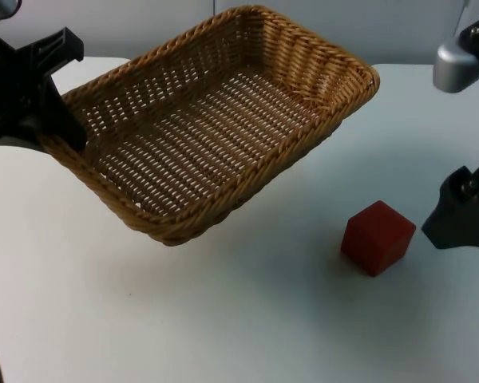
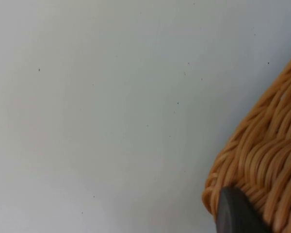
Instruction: Pick up the basket with the left hand and place the cube into the basket with the right hand.
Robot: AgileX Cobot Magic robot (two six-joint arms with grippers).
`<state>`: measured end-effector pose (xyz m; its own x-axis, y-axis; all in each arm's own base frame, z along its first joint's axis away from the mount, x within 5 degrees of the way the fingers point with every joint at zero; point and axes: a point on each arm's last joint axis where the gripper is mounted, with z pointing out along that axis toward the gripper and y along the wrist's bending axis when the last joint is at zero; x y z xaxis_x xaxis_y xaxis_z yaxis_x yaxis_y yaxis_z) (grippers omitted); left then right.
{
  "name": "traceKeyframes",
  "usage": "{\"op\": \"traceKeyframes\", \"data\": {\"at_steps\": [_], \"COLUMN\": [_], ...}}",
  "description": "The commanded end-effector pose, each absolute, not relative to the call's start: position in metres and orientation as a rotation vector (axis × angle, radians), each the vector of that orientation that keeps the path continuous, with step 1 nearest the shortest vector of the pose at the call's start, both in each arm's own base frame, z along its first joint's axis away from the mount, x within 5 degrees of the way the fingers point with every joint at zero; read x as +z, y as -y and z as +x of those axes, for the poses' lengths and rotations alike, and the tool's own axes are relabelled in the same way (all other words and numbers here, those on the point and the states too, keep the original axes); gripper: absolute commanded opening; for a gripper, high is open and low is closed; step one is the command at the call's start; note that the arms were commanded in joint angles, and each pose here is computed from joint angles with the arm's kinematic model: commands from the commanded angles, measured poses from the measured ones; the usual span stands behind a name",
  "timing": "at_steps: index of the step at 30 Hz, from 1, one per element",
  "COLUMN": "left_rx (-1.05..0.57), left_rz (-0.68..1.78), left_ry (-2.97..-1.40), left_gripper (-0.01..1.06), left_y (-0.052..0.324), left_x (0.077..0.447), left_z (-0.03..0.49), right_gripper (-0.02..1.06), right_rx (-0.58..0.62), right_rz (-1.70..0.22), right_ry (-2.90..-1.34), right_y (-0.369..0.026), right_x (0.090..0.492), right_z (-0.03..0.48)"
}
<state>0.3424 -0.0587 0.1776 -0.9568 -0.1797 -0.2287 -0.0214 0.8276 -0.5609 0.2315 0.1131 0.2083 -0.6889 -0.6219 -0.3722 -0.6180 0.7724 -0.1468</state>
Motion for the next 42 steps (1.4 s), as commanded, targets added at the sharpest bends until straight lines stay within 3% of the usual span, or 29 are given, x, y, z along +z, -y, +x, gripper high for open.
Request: {"op": "traceKeyframes", "data": {"at_steps": [1,16,24,31,42], "left_rx": [-0.864,-0.864,-0.864,-0.863,-0.863], "left_rz": [-0.178,-0.178,-0.178,-0.179,-0.179], "left_ry": [-2.7,-2.7,-2.7,-2.699,-2.699], "left_gripper": [0.0,0.0,0.0,0.0,0.0], "left_y": [0.059,0.059,0.059,0.059,0.059], "left_x": [0.187,0.187,0.187,0.187,0.187], "left_z": [0.345,0.345,0.345,0.345,0.345], "right_gripper": [1.05,1.05,1.05,1.05,1.05], "right_rx": [-0.027,0.069,0.074,0.041,0.033], "right_rz": [-0.971,-0.898,-0.899,-0.814,-0.793], "right_ry": [-2.553,-2.267,-2.285,-2.379,-2.349], "right_y": [-0.113,-0.138,-0.129,-0.098,-0.094], "right_x": [0.201,0.178,0.153,0.133,0.132], "right_z": [0.24,0.278,0.261,0.248,0.252]}}
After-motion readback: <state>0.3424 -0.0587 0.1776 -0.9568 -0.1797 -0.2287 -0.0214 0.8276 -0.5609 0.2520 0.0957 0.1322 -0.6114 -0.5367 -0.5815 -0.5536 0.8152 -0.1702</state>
